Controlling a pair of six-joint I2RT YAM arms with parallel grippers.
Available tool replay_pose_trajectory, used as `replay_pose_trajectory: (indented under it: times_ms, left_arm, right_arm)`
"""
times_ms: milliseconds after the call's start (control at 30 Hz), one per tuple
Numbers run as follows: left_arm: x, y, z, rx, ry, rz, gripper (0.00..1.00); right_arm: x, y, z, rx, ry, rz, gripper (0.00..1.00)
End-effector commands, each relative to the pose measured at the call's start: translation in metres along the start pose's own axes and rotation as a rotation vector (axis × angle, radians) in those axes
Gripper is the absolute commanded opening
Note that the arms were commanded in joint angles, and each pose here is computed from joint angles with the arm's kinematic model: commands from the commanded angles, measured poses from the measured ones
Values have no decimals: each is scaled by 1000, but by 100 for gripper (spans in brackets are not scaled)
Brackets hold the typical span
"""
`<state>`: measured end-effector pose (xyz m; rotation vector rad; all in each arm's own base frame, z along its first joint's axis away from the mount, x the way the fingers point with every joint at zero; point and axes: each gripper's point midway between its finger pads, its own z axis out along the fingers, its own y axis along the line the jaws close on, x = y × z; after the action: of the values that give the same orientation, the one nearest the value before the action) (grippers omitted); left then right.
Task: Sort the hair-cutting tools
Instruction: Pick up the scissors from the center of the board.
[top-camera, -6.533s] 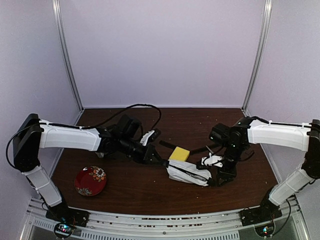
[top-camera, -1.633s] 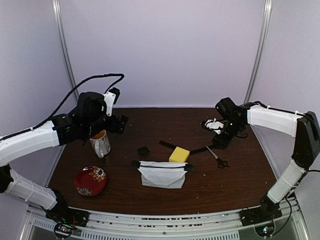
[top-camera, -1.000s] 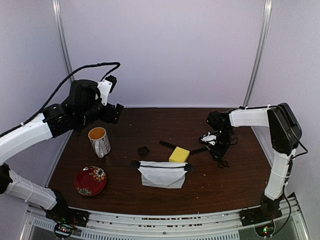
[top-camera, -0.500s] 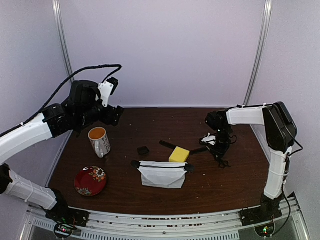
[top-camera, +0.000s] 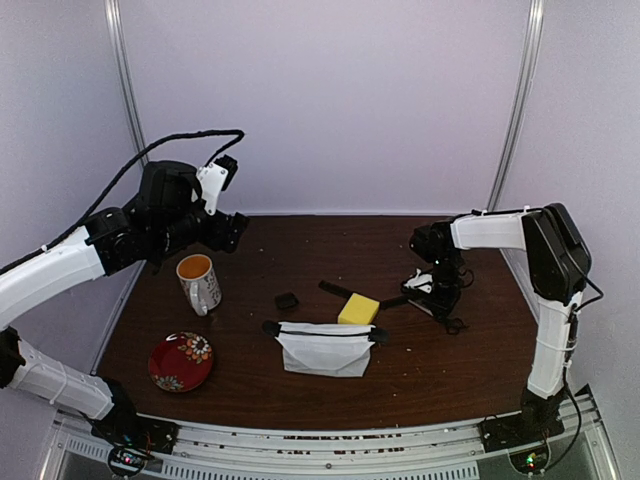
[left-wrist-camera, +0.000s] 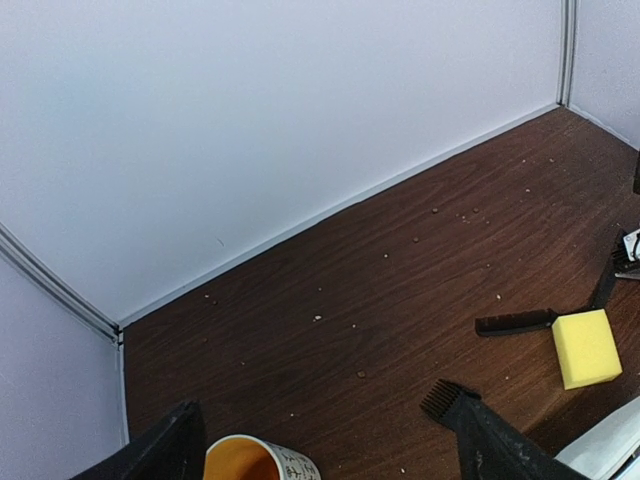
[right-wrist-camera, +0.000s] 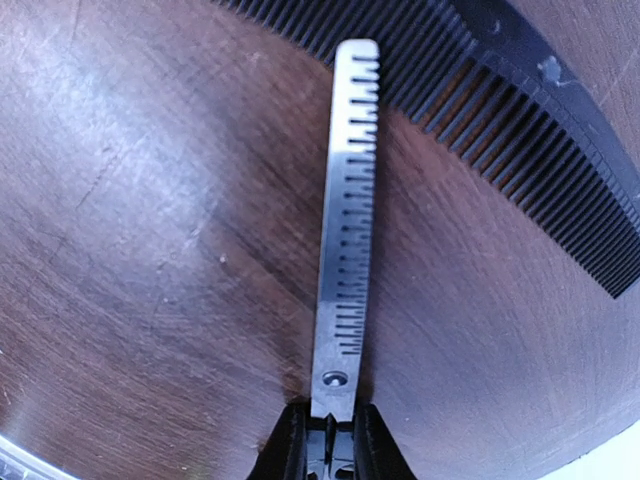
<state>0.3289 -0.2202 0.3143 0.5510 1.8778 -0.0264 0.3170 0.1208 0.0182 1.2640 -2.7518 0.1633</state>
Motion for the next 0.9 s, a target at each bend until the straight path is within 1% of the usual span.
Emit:
replay_pose_trajectory:
  times_ms: [0,133,300,500,567,733,800,867]
  left_arm:
    - [-17,5,-7,1,-41,-5,90]
    - [-15,2,-4,16,-34,12,90]
    - [-12,-11,1,75,-24,36,90]
    - [-13,-38,-2,185,-41,101,79]
    - [-14,-52,-6,214,-69,165,75]
    - [5,-121,-34,331,-200,475,72]
    - [20,-150,-41,392,-239,576,68]
    - [33,-185,-48,493,-252,665,61]
  right_arm:
    - [17,9,5,-37,45,-7,10]
    - [18,17,-16,-63,-18,9,8]
    - [22,27,-38,-94,-91,10,7]
    - [26,46,-53,-169,-156,-11,7]
    - [26,59,-57,-232,-176,-31,7]
    - [25,92,-71,-380,-228,-77,6]
    - [25,100,-76,-414,-248,-93,6]
    - [27,108,-81,-446,-262,-106,6]
